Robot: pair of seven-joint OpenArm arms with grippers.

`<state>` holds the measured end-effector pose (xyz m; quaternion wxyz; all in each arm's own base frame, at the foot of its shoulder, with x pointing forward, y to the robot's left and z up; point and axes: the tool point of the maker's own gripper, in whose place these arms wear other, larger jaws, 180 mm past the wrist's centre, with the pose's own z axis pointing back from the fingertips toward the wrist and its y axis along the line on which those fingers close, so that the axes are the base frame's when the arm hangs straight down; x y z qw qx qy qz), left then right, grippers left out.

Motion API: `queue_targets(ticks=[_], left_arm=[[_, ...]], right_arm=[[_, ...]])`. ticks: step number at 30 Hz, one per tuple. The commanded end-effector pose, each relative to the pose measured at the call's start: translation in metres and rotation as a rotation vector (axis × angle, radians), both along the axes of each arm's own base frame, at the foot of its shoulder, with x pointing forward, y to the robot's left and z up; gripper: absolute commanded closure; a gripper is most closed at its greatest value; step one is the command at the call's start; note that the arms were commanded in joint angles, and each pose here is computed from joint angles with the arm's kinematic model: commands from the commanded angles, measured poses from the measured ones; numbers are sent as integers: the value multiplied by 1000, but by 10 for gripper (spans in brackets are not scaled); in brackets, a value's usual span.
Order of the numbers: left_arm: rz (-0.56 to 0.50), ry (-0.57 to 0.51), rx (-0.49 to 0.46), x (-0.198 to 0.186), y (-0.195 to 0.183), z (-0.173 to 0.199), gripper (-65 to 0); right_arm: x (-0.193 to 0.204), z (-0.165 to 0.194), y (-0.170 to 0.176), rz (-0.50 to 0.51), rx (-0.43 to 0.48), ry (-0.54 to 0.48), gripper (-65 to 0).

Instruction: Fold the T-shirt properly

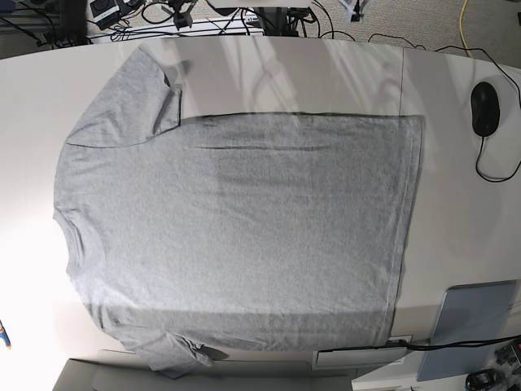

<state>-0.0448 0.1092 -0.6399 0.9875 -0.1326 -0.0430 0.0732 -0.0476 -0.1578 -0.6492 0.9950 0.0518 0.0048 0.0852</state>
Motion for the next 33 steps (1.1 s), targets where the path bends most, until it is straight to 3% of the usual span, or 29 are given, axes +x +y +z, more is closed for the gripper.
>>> queue_targets(ticks=[1, 8, 12, 17, 21, 27, 33], left_arm=[[15, 10, -1, -9, 4, 4, -65], [-38, 14, 31, -25, 19, 33, -65], [-28, -37, 41, -26, 25, 61, -65], [-97, -102, 80, -22, 36, 105, -65], [-202, -157, 130, -13, 55, 147, -65], [-402, -327, 191, 25, 67, 220, -65], [-651, -519, 303, 80, 67, 275, -65]], right_arm=[[-13, 2, -9, 2, -13, 18, 0], [-39, 30, -39, 76, -58, 15, 0], [-41, 62, -53, 149, -74, -41, 0], [-33, 112, -65, 272, -81, -122, 0], [-21, 154, -71, 357, -123, -159, 0], [22, 220, -77, 480, -176, -267, 0], [85, 284, -98, 539, -322, -449, 0]])
